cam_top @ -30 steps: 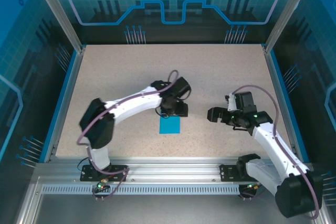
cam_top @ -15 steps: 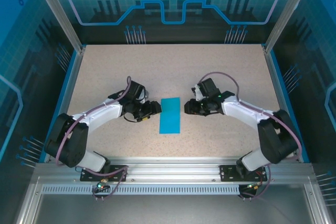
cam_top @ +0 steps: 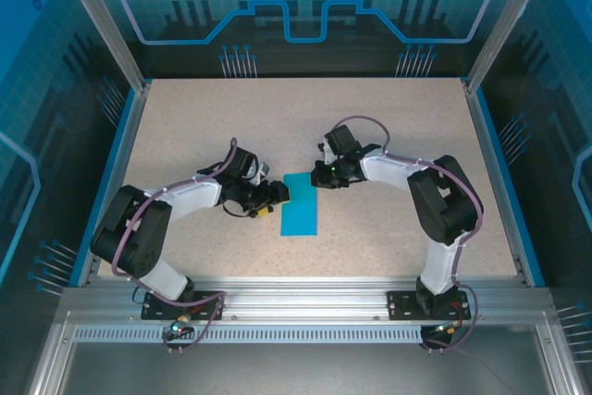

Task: Fold a paper plane with a square sheet of paper (fold left side to right side)
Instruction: Third fold the triangle at the center of the table.

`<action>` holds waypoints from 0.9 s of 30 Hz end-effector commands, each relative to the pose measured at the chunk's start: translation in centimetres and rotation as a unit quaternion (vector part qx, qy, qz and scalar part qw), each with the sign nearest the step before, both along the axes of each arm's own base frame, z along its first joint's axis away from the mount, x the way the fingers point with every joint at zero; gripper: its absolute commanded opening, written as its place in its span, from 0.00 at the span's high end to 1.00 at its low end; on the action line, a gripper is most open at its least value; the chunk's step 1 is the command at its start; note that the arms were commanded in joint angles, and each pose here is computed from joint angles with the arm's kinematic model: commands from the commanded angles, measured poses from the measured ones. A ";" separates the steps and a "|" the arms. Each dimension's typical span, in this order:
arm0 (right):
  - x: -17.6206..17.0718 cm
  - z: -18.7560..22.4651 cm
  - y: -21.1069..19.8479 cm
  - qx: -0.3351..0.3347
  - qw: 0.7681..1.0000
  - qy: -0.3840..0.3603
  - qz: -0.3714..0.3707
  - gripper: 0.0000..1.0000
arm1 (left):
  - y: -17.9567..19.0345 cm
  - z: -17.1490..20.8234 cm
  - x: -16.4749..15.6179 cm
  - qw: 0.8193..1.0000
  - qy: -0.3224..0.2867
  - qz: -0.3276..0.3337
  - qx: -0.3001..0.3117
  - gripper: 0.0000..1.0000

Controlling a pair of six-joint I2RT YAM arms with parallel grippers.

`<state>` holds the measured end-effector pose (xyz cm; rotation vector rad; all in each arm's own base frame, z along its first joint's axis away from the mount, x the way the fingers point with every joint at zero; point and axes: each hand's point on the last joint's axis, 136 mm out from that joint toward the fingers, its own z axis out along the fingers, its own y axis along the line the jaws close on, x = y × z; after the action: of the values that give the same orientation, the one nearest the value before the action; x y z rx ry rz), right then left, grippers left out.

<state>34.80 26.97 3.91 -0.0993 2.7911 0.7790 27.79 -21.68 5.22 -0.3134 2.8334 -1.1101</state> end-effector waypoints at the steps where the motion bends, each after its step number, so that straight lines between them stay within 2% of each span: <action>1: 0.2 -0.5 1.0 -0.002 1.000 0.004 0.020 0.94 | -0.5 0.0 0.0 1.000 -0.002 -0.019 -0.014 0.29; 10: -0.5 -2.7 -0.1 -0.042 0.998 0.024 0.029 0.95 | -1.1 -1.0 -0.4 0.999 0.025 -0.030 -0.029 0.30; 27: -0.9 -3.6 0.0 -0.039 0.998 0.028 0.042 0.94 | -3.0 -1.9 -0.7 0.997 0.046 -0.051 -0.044 0.36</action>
<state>34.59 26.71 1.48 -0.1777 2.8502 0.7179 27.40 -23.44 3.32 -0.3016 2.9056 -1.2243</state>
